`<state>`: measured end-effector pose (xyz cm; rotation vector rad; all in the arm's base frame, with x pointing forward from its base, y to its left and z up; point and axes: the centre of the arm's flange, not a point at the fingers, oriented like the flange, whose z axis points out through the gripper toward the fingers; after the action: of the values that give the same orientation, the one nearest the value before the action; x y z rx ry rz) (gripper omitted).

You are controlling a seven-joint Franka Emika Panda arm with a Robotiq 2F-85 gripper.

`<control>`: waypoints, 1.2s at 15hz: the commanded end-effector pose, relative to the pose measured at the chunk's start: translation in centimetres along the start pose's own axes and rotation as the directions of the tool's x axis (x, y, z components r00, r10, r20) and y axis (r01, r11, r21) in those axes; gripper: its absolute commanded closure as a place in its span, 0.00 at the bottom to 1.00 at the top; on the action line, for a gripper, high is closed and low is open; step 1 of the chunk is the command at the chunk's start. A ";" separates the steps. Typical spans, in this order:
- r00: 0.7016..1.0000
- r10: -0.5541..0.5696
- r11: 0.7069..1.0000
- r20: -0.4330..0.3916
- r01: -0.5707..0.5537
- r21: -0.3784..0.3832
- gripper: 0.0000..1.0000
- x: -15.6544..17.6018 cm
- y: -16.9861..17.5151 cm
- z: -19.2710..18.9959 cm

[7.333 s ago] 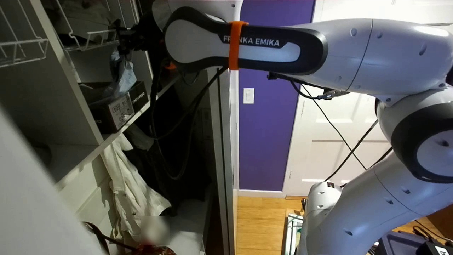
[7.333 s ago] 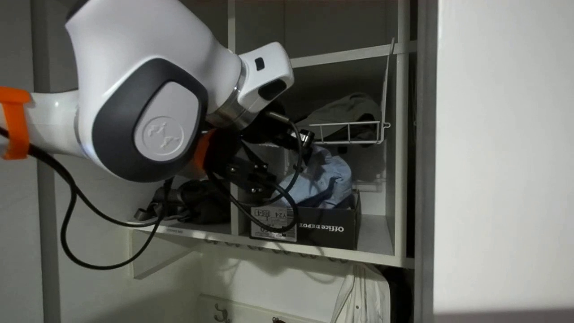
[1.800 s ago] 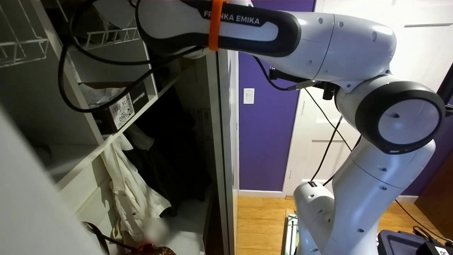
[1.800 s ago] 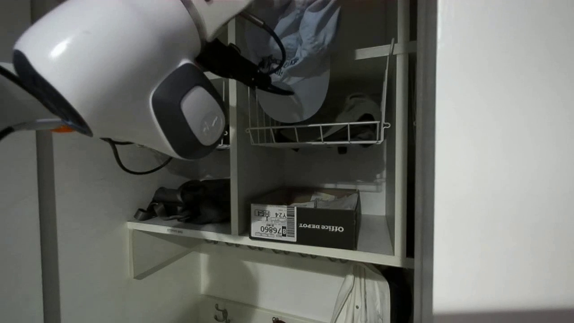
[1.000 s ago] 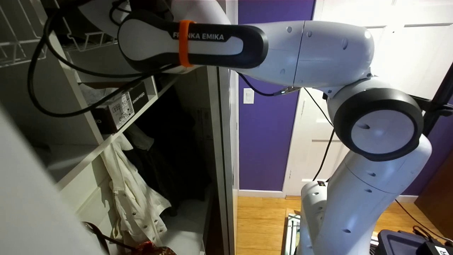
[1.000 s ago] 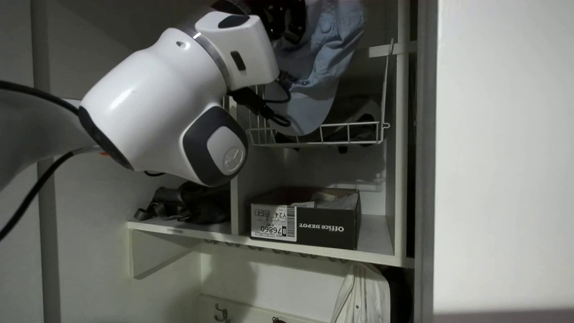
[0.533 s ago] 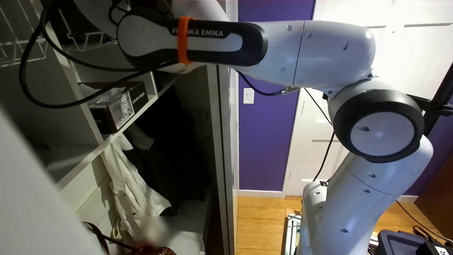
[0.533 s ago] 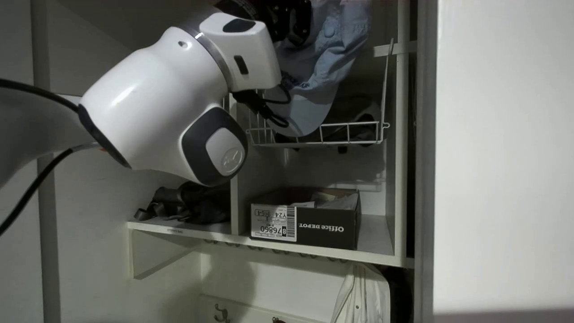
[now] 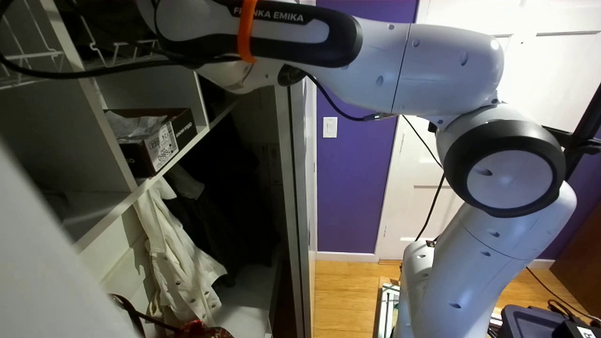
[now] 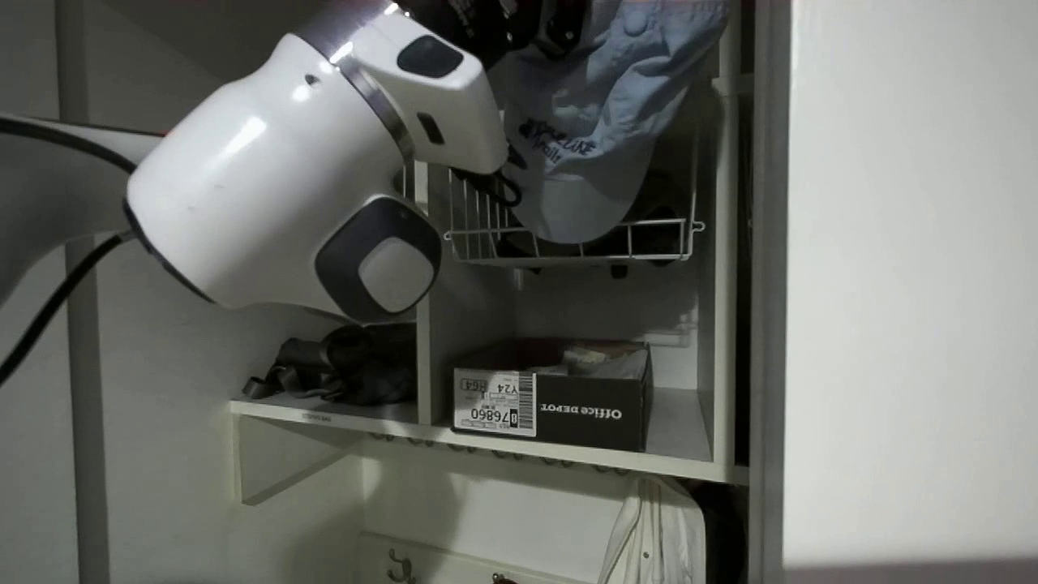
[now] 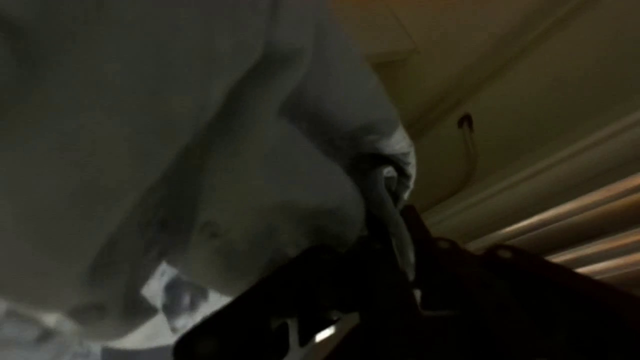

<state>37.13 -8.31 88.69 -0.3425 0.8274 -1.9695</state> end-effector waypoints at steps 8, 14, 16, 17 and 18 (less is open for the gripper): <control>0.962 0.275 0.960 -0.012 -0.273 0.060 0.97 -1.3 -1.8 -0.5; 0.890 0.457 0.889 -0.002 -0.456 0.047 0.97 -2.4 -1.1 -1.8; 0.860 0.509 0.860 -0.018 -0.508 0.058 0.97 -2.5 -0.3 -2.3; 0.845 0.535 0.844 -0.022 -0.532 0.072 0.97 -2.6 0.1 -2.6; 0.850 0.526 0.849 -0.032 -0.523 0.073 0.97 -2.7 0.6 -2.7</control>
<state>37.08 -4.98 88.09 -0.0793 0.7881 -1.5297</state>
